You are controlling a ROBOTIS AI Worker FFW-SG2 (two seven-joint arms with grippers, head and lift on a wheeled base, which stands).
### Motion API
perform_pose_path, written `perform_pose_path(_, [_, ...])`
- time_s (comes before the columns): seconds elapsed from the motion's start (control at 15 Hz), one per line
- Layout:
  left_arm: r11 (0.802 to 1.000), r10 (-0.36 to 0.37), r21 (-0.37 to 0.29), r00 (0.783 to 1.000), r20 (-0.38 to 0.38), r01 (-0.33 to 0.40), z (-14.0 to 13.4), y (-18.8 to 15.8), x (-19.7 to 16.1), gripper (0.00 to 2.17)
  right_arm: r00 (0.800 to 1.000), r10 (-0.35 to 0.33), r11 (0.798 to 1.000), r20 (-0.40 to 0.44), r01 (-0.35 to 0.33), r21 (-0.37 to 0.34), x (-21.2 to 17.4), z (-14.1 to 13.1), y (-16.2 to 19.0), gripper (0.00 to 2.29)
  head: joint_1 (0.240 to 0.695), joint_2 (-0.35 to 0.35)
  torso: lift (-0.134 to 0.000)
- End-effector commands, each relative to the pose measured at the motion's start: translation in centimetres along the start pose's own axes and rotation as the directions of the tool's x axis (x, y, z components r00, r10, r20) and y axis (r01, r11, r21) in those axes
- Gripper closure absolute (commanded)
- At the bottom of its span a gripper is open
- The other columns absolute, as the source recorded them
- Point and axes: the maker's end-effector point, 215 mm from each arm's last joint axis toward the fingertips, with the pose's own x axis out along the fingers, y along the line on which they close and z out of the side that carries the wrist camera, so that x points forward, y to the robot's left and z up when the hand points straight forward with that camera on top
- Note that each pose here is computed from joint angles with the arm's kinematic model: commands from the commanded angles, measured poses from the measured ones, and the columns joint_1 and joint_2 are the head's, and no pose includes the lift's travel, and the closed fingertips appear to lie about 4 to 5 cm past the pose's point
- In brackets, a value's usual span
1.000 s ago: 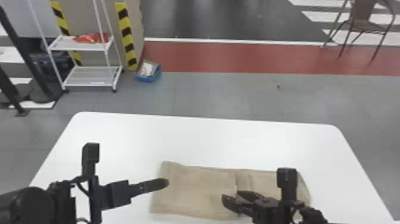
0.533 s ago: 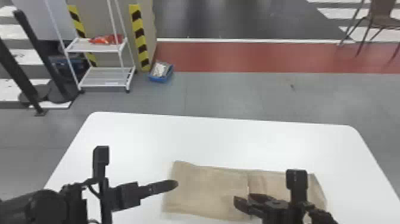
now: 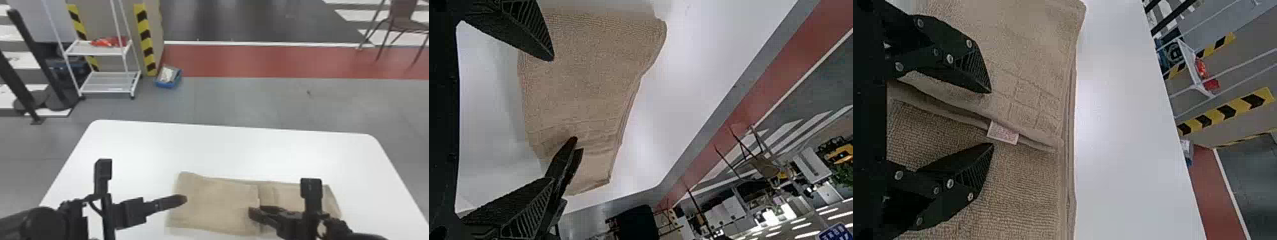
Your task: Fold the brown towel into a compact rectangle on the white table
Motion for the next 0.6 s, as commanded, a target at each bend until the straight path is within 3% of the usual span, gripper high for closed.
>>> perform_pose_path(0.0, [1.0,-0.001,-0.003,1.0,0.005,0.001,0.18,0.08,-0.23,0.02,1.0,0.016,1.0,0.0,-0.016,0.009,0.12,0.11,0.51,0.81,0.695,-0.014,0.0])
perform_pose_path(0.53, [1.0,-0.012,-0.001,1.0,0.004,0.012,0.24,-0.39,0.0,0.02,0.999,0.036,0.999,0.009,-0.037,0.029,-0.32,0.79,1.34,0.82,0.695,0.0,0.0])
